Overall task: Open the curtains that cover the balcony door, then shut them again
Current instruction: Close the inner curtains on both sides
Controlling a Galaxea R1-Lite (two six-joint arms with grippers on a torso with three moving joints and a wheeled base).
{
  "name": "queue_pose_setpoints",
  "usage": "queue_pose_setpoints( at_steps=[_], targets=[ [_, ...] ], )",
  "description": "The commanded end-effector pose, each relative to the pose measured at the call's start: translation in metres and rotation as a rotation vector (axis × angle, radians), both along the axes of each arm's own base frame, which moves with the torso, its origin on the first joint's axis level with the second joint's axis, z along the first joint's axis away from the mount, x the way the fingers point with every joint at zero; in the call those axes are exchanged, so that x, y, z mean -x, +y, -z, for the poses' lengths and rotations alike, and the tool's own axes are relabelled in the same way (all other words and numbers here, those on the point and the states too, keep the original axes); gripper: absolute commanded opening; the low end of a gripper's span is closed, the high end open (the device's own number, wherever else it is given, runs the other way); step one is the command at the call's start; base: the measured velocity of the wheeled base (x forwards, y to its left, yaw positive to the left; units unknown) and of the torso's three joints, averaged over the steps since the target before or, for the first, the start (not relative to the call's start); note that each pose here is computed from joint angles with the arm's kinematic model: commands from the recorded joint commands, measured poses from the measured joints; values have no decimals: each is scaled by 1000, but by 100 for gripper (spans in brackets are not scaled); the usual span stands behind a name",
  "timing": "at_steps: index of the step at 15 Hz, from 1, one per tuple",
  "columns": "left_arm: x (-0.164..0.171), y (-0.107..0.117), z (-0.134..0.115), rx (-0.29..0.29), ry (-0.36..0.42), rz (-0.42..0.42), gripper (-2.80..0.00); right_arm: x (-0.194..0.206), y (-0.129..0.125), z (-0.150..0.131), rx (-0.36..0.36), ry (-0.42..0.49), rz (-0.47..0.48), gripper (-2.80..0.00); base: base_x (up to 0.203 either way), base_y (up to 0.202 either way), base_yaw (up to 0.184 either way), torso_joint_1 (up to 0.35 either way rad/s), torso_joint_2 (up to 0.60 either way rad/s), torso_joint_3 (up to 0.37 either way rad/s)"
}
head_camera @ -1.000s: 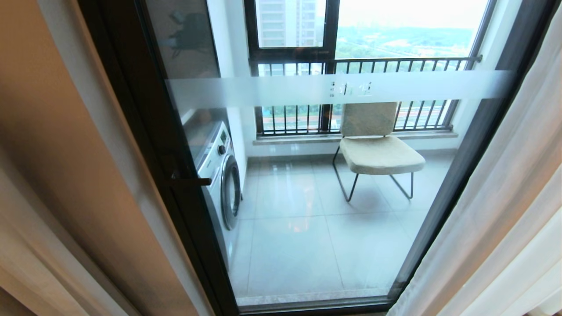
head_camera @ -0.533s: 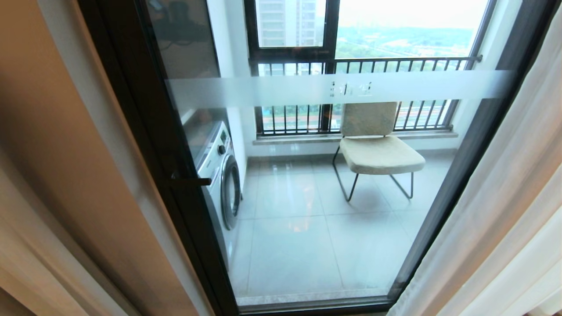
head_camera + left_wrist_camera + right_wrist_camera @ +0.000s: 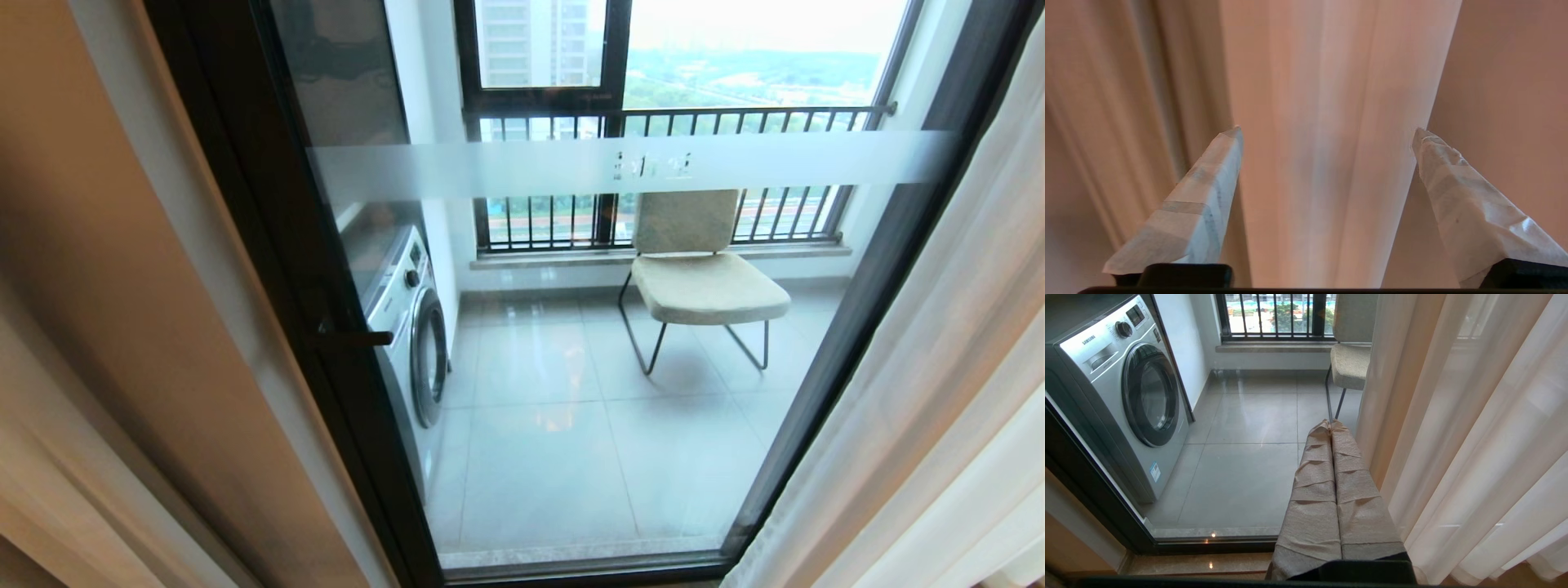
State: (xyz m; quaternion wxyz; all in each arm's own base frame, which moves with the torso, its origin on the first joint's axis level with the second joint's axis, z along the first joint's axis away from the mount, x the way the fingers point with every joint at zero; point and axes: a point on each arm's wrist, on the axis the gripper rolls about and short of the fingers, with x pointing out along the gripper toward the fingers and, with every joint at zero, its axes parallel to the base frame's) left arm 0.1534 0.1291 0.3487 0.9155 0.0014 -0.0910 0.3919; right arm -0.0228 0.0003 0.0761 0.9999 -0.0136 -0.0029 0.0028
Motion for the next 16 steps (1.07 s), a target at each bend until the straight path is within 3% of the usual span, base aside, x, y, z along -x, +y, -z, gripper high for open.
queue_pose_setpoints(
  at_steps=[1,5,16],
  targets=[
    [-17,15,10,34,23,27,0,0,0,0,0,0,0,-280,0,0,0,0,0,0],
    [-35,28,11,54,22,84,0,0,0,0,0,0,0,-280,0,0,0,0,0,0],
    [-70,57,10,59,28,88,0,0,0,0,0,0,0,-280,0,0,0,0,0,0]
  ],
)
